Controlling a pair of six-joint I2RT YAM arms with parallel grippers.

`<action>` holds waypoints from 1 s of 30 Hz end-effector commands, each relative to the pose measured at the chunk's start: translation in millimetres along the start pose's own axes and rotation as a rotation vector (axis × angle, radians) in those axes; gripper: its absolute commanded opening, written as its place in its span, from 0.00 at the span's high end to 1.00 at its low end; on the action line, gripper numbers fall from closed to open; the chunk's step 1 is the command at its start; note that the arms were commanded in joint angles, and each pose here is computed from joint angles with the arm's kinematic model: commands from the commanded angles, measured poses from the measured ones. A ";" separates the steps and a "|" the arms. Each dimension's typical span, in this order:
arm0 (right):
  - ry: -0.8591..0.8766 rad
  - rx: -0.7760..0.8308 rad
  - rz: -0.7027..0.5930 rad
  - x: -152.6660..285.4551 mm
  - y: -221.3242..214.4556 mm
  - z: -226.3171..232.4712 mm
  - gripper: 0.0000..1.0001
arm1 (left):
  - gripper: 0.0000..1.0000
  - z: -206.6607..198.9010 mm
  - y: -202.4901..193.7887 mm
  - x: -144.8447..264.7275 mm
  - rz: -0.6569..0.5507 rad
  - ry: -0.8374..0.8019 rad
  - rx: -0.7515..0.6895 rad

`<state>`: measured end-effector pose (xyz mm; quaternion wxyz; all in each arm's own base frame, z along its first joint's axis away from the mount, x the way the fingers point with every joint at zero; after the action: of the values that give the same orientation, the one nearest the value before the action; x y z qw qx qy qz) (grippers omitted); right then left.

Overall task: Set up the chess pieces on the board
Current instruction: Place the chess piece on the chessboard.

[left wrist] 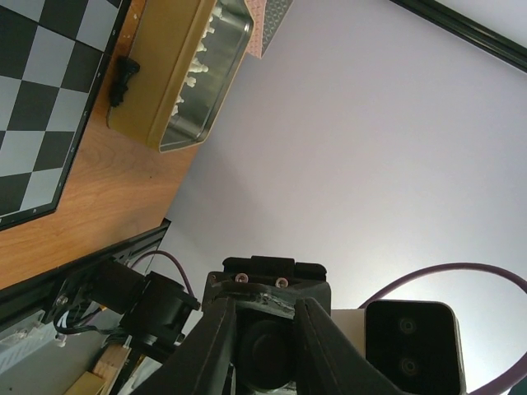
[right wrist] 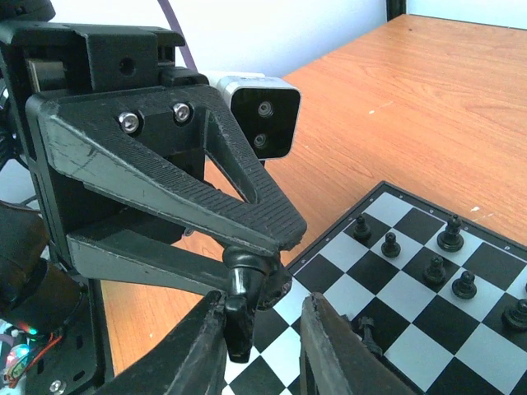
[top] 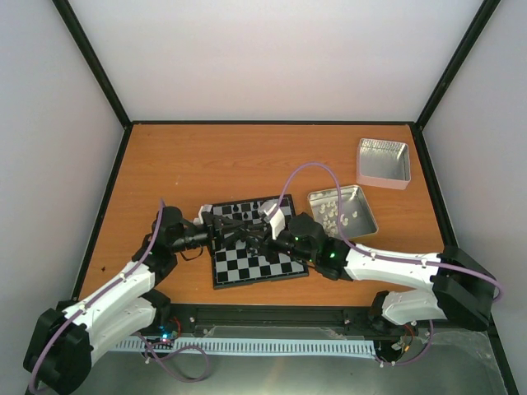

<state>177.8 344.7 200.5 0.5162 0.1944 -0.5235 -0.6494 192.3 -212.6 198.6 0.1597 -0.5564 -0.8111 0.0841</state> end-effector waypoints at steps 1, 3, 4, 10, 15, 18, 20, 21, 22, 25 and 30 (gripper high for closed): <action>-0.016 0.005 -0.014 -2.8 1.0 -0.9 0.77 | 0.80 -12.2 -4.4 1.2 0.006 -0.030 0.016; -0.015 0.003 -0.026 -2.1 4.2 -0.3 0.82 | 0.80 -11.3 -4.7 1.1 0.009 -0.028 0.016; -0.012 0.003 -0.033 -1.6 6.2 0.6 0.85 | 0.80 -11.0 -4.8 1.3 0.009 -0.028 0.016; -0.012 -0.011 -0.049 3.6 17.6 4.5 0.97 | 0.68 -9.2 -3.3 1.1 -0.001 -0.014 0.008; -0.095 -0.090 0.038 12.9 19.0 -2.0 0.97 | 0.40 -9.6 11.7 2.5 -0.100 0.050 -0.134; -0.186 -0.181 0.165 21.7 13.6 -18.2 0.97 | 0.36 5.5 31.9 10.7 -0.196 0.147 -0.275; -0.241 -0.249 0.264 28.6 7.3 -30.3 0.97 | 0.35 5.1 46.6 22.8 -0.278 0.190 -0.388; -0.280 -0.294 0.304 32.9 7.1 -37.5 0.97 | 0.35 -3.2 53.6 30.5 -0.331 0.204 -0.477; -0.316 -0.331 0.344 37.3 3.6 -46.7 0.97 | 0.34 -10.9 59.3 39.3 -0.390 0.244 -0.561; -0.406 -0.427 0.500 49.4 -13.2 -70.5 0.97 | 0.29 -45.5 64.9 68.4 -0.543 0.382 -0.856; -0.557 -0.426 0.651 47.0 -14.1 -104.3 0.97 | 0.25 -81.8 56.6 111.0 -0.656 0.608 -1.176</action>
<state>240.7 278.8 194.4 0.5415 -0.1486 -0.5170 -0.6461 241.8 -131.0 254.7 0.0650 -0.3478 -0.8566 -0.3756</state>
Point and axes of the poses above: each gripper's point midway between its finger pads, its own x axis back along the fingers, its own z axis along the line the jaws close on, y = z × x, the point moved 2 cm from there along x, back along the fingers, and after that the axes turned 6 degrees about -x, right-handed, at the moved point
